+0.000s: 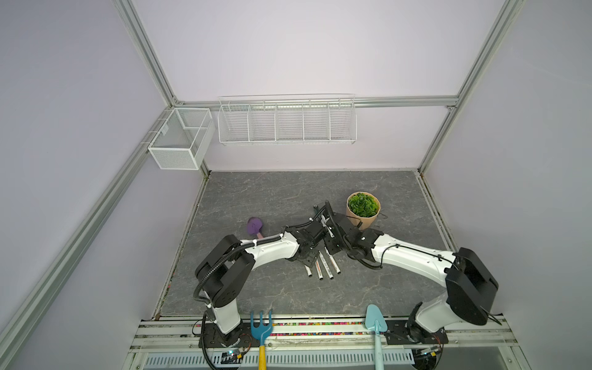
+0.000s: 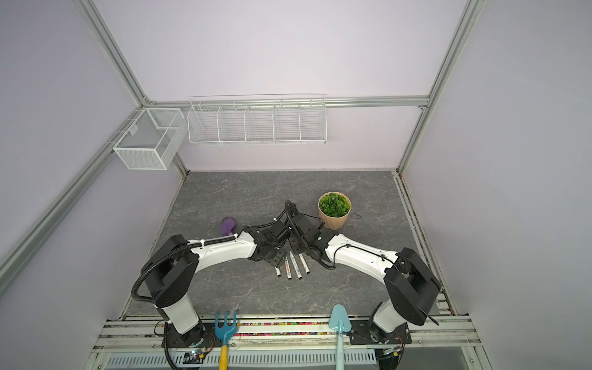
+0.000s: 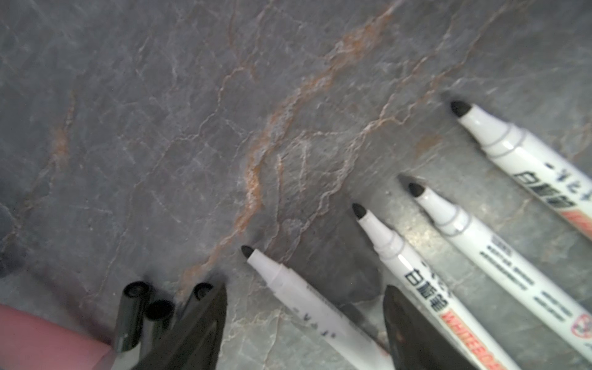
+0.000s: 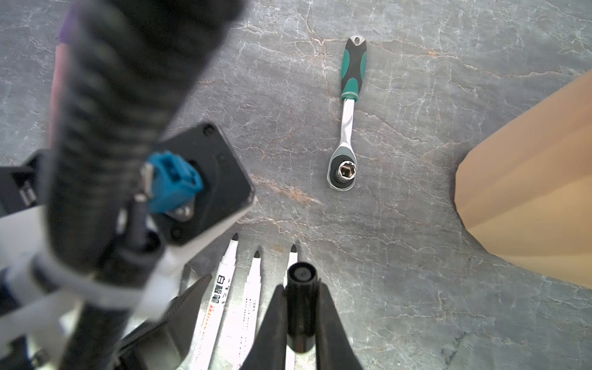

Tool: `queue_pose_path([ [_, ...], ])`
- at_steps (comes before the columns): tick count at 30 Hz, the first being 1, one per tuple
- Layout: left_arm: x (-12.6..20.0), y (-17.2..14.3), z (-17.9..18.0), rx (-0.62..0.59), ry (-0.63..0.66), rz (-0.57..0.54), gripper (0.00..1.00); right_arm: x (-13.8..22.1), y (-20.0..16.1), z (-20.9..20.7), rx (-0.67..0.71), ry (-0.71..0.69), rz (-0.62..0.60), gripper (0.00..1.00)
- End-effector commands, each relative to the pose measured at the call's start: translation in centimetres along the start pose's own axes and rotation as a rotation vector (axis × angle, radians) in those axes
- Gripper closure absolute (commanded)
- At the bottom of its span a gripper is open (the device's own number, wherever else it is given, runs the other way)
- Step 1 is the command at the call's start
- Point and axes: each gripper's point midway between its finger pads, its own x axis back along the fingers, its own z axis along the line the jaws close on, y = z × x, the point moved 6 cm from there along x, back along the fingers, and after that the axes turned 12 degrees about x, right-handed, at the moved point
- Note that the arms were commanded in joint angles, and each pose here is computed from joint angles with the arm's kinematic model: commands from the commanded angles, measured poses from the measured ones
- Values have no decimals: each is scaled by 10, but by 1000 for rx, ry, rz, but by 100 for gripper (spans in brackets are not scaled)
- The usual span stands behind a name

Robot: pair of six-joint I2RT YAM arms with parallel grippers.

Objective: Insert pens into pen caps
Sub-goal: Pick up a pen from the center of the table.

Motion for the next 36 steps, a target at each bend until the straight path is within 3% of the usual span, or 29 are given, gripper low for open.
queue_pose_path([
  [1, -6, -21, 0, -39, 30, 103, 35, 3, 14, -3, -57, 0, -64, 87],
  [7, -9, -33, 0, -32, 28, 174, 45, 4, 13, -7, -60, -26, -68, 87],
  [20, -5, -39, 12, 11, 92, 178, 45, 6, 12, -8, -53, -34, -64, 87],
  [24, -5, -51, 9, 30, 29, 232, 47, 5, 7, -9, -56, -51, -54, 87],
  [29, -16, -57, 12, 86, -73, 336, 66, 8, 6, -15, -59, -91, -53, 87],
  [36, -27, -49, 16, 98, -30, 351, 100, 20, 10, -22, -62, -125, -84, 87],
])
